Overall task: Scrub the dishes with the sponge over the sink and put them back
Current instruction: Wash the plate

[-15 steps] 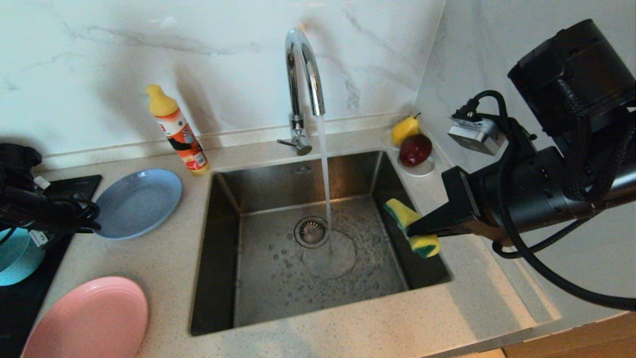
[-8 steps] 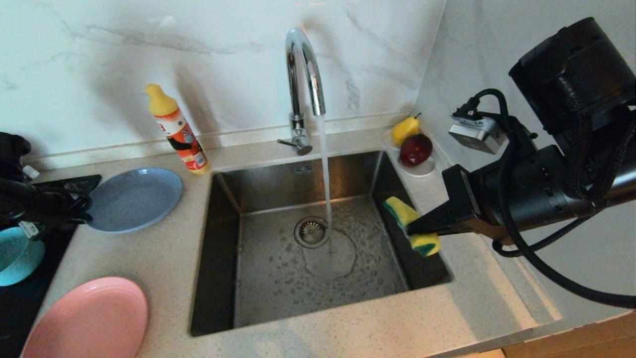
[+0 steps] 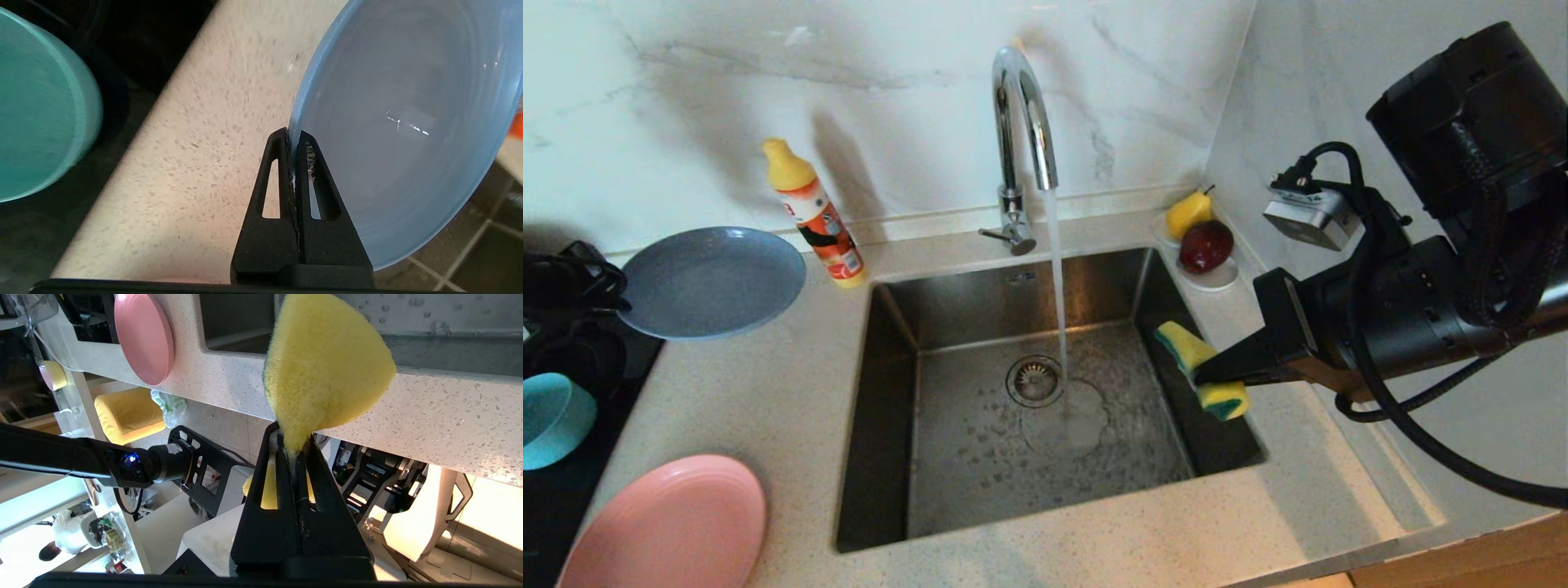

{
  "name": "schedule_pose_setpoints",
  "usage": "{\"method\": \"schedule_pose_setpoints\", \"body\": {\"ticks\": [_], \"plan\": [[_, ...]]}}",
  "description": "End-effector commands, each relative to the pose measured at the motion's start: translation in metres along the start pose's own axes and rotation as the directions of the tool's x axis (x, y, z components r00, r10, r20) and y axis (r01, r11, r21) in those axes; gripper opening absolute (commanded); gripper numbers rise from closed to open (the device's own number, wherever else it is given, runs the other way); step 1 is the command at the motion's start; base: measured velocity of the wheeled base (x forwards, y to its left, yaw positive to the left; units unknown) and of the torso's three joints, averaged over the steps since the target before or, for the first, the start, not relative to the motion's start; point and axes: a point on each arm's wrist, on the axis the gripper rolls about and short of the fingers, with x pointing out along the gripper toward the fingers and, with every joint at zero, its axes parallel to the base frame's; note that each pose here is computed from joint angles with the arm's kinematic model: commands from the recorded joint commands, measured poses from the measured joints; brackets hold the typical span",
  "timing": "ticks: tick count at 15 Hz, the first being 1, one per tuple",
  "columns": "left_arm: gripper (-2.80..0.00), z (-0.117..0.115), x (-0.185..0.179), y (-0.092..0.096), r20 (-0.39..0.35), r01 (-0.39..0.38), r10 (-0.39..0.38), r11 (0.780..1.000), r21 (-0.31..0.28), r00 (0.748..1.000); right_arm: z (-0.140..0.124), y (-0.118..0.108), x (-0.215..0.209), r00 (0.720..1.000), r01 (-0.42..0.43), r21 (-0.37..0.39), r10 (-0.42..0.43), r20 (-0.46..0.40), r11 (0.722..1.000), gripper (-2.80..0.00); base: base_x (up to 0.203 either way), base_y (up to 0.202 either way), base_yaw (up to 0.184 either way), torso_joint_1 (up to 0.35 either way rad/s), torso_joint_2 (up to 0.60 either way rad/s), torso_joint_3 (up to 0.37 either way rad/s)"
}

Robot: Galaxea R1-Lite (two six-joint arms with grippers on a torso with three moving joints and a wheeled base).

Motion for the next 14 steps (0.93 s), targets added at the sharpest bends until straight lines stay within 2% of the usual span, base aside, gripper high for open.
{"method": "schedule_pose_setpoints", "body": {"ticks": [1,4,8,10,14], "plan": [[-2.80,0.005,-0.027,-0.006,0.061,0.017,-0.018,1.000,0.008,0.998,-0.001,0.000,-0.001,1.000,-0.001,0.003,0.001,-0.001,1.000,-2.80,0.000,0.000,0.000,0.000,0.00,0.000],[-2.80,0.009,-0.049,-0.008,0.115,0.025,-0.028,0.999,0.024,0.993,-0.001,0.000,-0.001,1.000,0.000,0.003,0.000,-0.002,1.000,-2.80,0.000,0.000,0.000,0.000,0.00,0.000],[-2.80,0.009,-0.060,-0.005,0.130,0.012,-0.018,0.999,0.040,0.991,-0.001,0.000,0.000,1.000,0.002,0.004,-0.002,-0.005,1.000,-2.80,0.000,0.000,0.000,0.000,0.00,0.000],[-2.80,0.002,-0.068,-0.003,0.087,-0.008,0.003,0.998,0.056,0.996,-0.001,0.000,0.000,1.000,0.002,0.004,-0.002,-0.005,1.000,-2.80,0.000,0.000,0.000,0.000,0.00,0.000],[-2.80,-0.012,-0.091,-0.004,0.057,-0.020,0.014,0.995,0.098,0.998,0.000,0.000,-0.001,1.000,0.001,0.004,-0.001,-0.002,1.000,-2.80,0.000,0.000,0.000,0.000,0.00,0.000]]}}
